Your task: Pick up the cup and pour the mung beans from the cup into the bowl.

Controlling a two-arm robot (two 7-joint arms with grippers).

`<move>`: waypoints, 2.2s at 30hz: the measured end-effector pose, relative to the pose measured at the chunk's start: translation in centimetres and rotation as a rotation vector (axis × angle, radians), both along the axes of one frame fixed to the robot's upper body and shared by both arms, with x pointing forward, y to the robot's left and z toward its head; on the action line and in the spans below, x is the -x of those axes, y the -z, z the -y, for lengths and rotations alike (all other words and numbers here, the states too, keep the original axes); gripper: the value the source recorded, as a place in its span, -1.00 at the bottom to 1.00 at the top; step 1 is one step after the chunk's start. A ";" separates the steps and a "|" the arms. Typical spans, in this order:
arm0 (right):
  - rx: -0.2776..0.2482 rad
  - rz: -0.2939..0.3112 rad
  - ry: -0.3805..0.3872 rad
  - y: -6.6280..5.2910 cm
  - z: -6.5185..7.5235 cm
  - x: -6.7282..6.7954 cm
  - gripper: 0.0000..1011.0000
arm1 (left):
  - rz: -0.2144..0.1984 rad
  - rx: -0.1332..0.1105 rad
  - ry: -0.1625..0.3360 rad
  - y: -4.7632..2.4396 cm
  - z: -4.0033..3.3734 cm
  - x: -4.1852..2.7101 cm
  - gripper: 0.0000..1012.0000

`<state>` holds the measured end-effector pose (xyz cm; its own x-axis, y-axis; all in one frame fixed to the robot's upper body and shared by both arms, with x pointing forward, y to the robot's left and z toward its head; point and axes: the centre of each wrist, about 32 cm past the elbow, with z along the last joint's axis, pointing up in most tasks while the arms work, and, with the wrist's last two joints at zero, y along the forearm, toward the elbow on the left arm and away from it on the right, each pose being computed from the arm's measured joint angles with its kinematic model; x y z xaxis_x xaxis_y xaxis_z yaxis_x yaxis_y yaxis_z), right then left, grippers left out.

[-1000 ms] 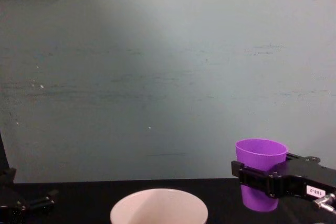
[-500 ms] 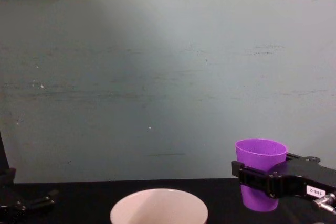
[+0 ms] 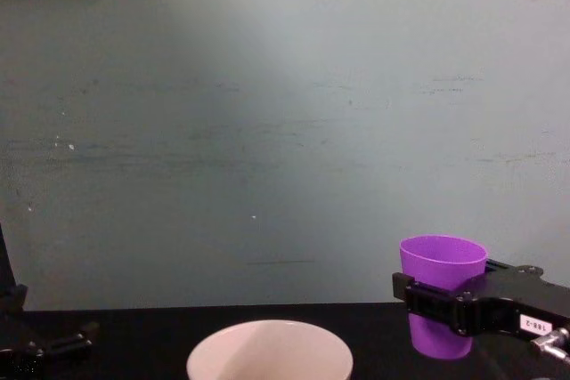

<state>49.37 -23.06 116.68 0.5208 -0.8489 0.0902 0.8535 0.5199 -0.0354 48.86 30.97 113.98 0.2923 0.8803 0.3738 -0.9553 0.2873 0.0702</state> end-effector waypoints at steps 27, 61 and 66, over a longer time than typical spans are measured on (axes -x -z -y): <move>0.000 0.000 0.000 0.0 0.0 0.0 0.42 | 0.000 0.000 0.000 0.00 0.00 0.00 0.98; 0.830 0.311 -0.080 -5.6 -6.7 -1.7 0.42 | 0.000 0.000 0.000 0.00 0.00 0.00 0.98; 0.868 0.339 -0.086 -5.8 -7.3 -1.7 0.42 | 0.000 0.000 0.000 0.00 0.00 0.00 0.98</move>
